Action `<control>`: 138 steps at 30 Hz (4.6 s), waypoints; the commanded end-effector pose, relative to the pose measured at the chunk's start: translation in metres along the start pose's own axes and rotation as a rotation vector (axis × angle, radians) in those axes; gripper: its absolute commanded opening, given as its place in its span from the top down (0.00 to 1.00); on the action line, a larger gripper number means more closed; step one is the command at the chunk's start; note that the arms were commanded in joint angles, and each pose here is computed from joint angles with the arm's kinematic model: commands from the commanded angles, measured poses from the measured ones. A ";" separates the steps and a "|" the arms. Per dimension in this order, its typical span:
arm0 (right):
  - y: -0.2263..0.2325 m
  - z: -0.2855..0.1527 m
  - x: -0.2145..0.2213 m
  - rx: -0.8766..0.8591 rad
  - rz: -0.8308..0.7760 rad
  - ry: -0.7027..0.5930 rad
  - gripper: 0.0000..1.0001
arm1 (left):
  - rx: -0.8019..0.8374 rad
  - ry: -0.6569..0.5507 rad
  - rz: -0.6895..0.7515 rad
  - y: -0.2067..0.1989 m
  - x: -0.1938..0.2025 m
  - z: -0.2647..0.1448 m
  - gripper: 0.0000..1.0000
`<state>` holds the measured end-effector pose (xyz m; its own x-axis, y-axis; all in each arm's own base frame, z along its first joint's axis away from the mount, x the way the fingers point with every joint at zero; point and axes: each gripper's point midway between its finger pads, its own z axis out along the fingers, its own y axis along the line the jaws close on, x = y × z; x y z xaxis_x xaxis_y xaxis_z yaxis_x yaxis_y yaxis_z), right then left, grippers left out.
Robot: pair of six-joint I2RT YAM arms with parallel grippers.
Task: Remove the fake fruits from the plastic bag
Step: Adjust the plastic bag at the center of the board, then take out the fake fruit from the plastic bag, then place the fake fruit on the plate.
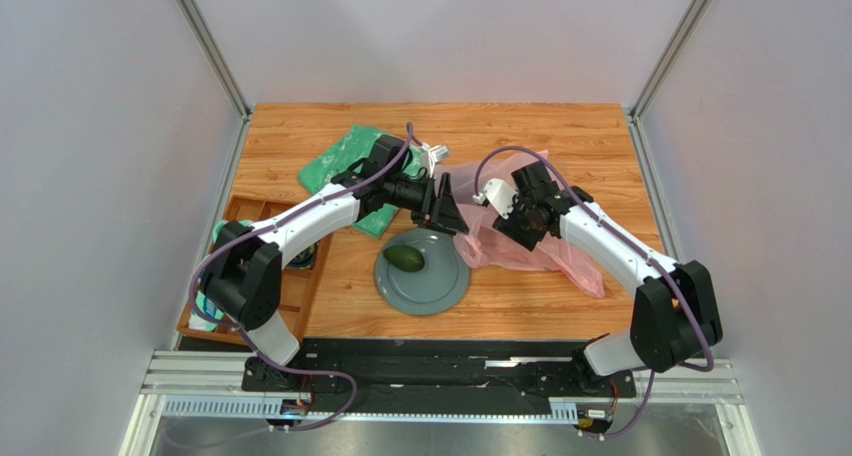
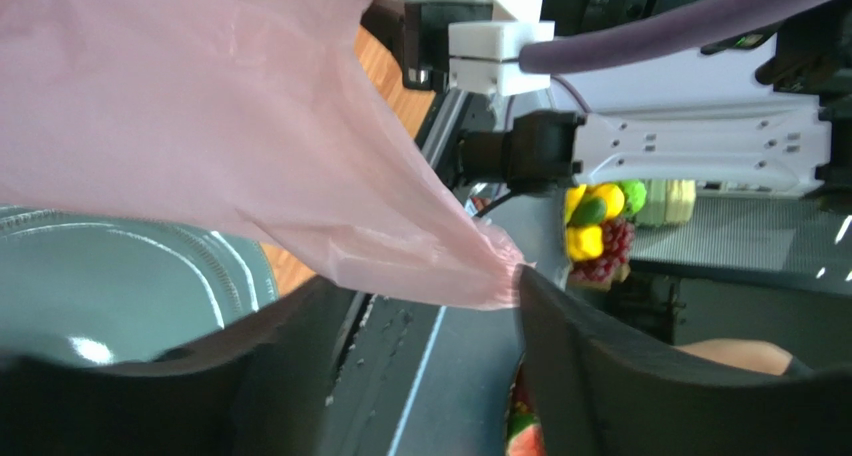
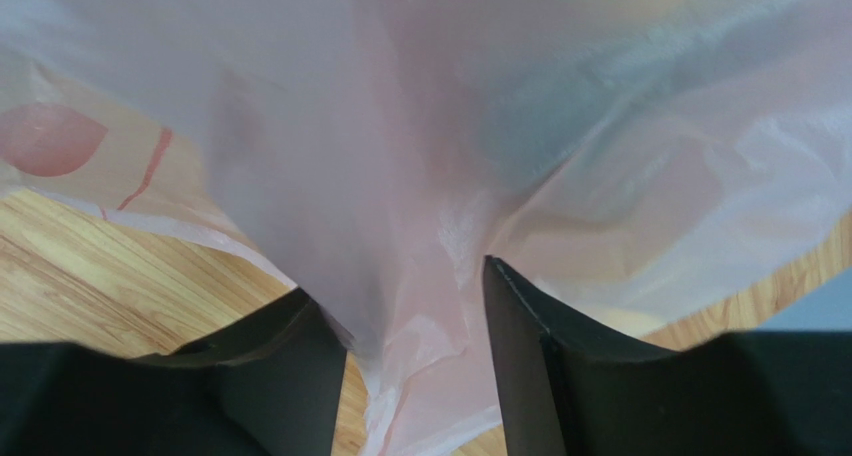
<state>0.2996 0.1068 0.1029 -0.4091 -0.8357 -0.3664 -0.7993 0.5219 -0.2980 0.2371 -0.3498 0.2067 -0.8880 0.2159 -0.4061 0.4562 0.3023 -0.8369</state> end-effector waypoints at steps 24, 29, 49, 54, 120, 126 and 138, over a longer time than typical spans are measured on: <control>-0.106 -0.149 -0.094 0.355 0.160 -0.330 0.29 | -0.100 -0.099 0.451 -0.043 -0.024 -0.039 1.00; -0.009 -0.160 -0.075 -0.009 -0.039 -0.441 0.51 | -0.115 -0.101 0.448 -0.038 -0.016 -0.041 1.00; -0.019 -0.022 0.007 -0.008 -0.179 0.064 0.89 | -0.156 -0.079 0.430 -0.024 -0.011 -0.040 1.00; -0.048 -0.006 0.017 0.046 -0.129 0.135 0.88 | -0.151 -0.073 0.416 -0.021 -0.007 -0.038 1.00; 0.105 -0.095 -0.199 -0.464 -0.234 -0.546 0.36 | -0.477 -0.575 0.433 -0.025 -0.026 -0.232 0.09; 0.106 -0.036 -0.210 -0.482 -0.194 -0.459 0.37 | -0.482 -0.616 0.385 -0.019 -0.014 -0.243 0.10; 0.113 0.018 -0.218 -0.507 0.093 -0.385 0.33 | -0.459 -0.651 0.299 -0.006 -0.017 -0.249 0.11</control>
<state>0.2927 0.3312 0.1172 -0.3123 -0.7162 -0.6242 -0.9460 0.2944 0.1356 0.2597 -0.1203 0.2988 -0.5361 -0.1646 -0.8280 0.5060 0.7224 -0.4712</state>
